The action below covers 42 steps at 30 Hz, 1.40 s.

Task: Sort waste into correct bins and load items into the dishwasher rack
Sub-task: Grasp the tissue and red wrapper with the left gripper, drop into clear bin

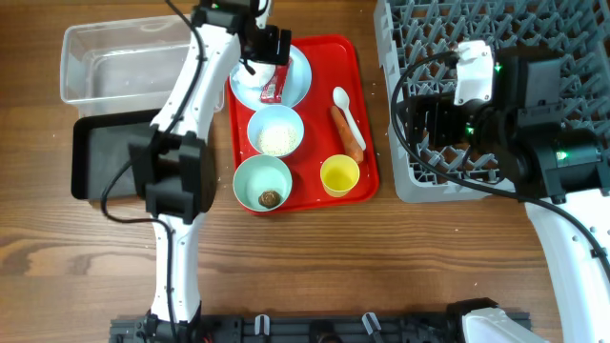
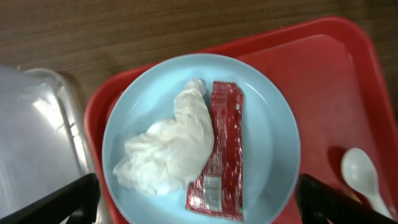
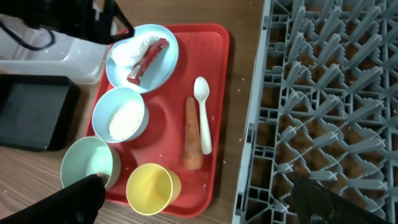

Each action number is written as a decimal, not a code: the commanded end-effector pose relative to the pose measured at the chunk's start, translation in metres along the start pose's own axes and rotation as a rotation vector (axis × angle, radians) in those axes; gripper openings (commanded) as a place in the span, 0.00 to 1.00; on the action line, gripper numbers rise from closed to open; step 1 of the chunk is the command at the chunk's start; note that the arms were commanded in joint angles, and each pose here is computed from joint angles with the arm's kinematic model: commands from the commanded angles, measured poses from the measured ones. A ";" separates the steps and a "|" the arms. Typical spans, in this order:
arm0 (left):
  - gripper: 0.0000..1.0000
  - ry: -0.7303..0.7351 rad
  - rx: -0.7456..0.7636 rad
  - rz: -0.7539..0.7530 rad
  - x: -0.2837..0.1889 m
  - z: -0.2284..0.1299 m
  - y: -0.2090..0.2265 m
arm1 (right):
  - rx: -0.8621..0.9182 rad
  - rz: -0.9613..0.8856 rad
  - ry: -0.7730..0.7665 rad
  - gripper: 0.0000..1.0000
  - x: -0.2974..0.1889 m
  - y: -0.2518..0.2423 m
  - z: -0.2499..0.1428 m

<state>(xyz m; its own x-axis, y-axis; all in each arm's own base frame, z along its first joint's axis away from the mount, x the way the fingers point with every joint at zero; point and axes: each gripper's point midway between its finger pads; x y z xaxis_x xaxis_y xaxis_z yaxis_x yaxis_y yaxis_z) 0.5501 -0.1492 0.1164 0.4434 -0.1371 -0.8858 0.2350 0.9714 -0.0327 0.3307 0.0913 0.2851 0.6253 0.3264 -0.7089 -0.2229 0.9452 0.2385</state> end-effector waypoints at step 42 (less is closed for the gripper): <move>0.90 0.027 -0.418 0.293 -0.053 -0.039 0.202 | 0.020 -0.004 0.077 1.00 0.019 -0.004 -0.013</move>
<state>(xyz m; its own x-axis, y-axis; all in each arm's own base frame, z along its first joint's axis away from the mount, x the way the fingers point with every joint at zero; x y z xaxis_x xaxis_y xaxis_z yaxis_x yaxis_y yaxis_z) 0.5392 0.0587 0.1491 0.4309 0.1403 -0.8914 -0.2560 0.9663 0.0283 0.3341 0.0919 0.2695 0.5874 0.3208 -0.7430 -0.2107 0.9471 0.2423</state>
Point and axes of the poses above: each gripper's point midway between its finger pads, its own x axis out along the fingers, its own y axis along the line the jaws close on, z = x × y, and after that the axes turned 3 degrees about x, right-handed
